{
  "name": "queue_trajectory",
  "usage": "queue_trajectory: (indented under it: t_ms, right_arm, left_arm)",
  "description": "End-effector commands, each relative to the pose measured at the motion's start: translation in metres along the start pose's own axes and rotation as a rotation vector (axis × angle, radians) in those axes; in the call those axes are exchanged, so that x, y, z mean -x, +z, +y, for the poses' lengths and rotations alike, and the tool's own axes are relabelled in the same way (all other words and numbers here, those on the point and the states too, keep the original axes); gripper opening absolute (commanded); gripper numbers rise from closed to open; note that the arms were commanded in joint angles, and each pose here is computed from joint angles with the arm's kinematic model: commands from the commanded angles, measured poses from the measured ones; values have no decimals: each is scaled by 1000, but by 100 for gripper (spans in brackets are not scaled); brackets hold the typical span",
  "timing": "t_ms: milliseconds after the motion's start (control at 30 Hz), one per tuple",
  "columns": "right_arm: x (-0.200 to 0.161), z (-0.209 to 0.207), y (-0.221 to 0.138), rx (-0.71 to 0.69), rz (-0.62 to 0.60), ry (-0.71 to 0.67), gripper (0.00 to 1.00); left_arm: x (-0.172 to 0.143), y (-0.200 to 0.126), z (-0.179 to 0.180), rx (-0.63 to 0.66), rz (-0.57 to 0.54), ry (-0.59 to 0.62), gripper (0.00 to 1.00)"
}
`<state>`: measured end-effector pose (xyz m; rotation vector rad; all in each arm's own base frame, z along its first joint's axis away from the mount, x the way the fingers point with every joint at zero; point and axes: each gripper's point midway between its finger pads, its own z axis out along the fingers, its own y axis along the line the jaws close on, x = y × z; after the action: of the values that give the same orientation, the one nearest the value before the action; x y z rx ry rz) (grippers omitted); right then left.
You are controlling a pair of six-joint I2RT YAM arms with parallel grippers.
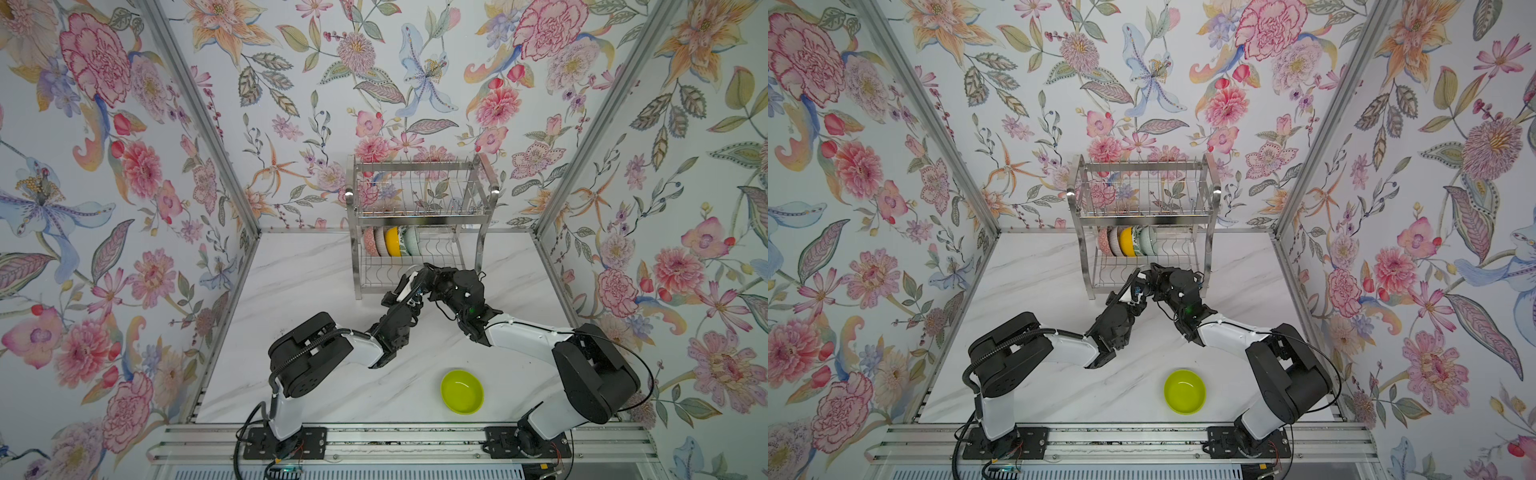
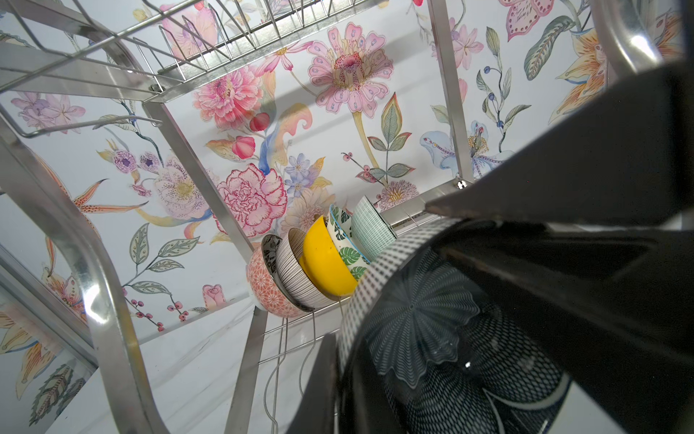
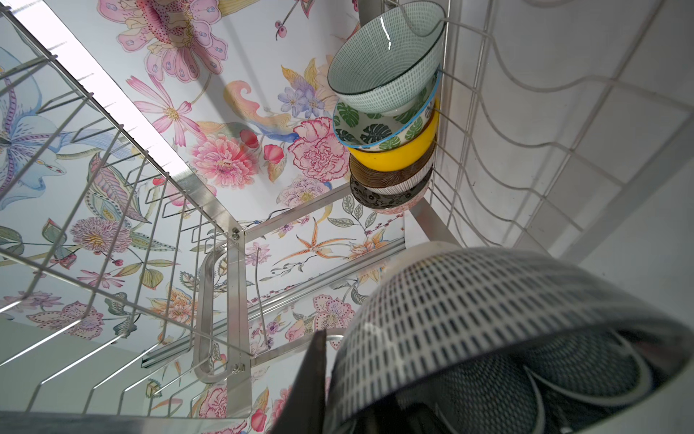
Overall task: Load bowls into a dish rack
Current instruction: Place the bowl in the dish rack.
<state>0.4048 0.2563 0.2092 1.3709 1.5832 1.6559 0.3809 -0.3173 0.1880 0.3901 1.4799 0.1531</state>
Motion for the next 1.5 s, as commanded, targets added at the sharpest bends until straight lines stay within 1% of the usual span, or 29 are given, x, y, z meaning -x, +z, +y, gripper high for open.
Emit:
queue_trajectory:
  t_ms: [0,133,233,333,400,467,533,600,633,700,867,900,967,1033,1100,1167,1300,1400,1467]
  right_arm:
    - [2,10,1,20,-31,-52,11]
    - [1,14,-2,43,-32,-72,5]
    - [-3,24,-2,96,-12,-104,1]
    - [-9,34,-3,139,13,-149,0]
    - [-11,41,-4,167,30,-189,0]
    - [-11,46,-6,183,32,-234,0]
    - [-9,51,-9,192,26,-296,0]
    - [-6,58,-8,185,27,-415,0]
    - [-8,58,-7,169,42,-477,0]
    - [4,67,-5,156,36,-610,0]
    - [13,69,0,150,88,-848,0]
    - [11,67,3,141,108,-926,0]
    - [9,59,9,105,146,-1037,0]
    - [10,53,13,99,164,-1114,0]
    - [9,49,19,97,190,-1199,0]
    - [11,45,23,100,192,-1262,0]
    - [13,45,31,139,228,-1342,0]
    - [17,47,37,164,238,-1377,0]
    - [20,49,40,173,243,-1396,0]
  left_arm:
    - [43,-4,21,27,-102,-118,0]
    - [44,-5,22,18,-88,-134,0]
    - [45,-7,20,-9,-83,-152,5]
    - [48,-9,20,-33,-80,-177,20]
    - [49,-11,21,-43,-74,-192,33]
    - [50,-13,23,-55,-69,-206,41]
    - [51,-19,25,-76,-63,-220,53]
    - [52,-24,27,-103,-56,-232,66]
    - [52,-26,29,-113,-50,-257,70]
    - [52,-30,35,-138,-37,-288,80]
    - [56,-37,45,-231,-4,-377,98]
    - [55,-36,46,-255,9,-400,99]
    - [54,-31,44,-323,48,-464,99]
    - [50,-22,40,-369,103,-505,99]
    - [43,-14,36,-378,178,-509,99]
    - [38,-7,36,-372,225,-532,99]
    - [27,7,37,-385,348,-625,99]
    - [25,10,39,-390,374,-660,99]
    - [21,10,43,-362,380,-693,99]
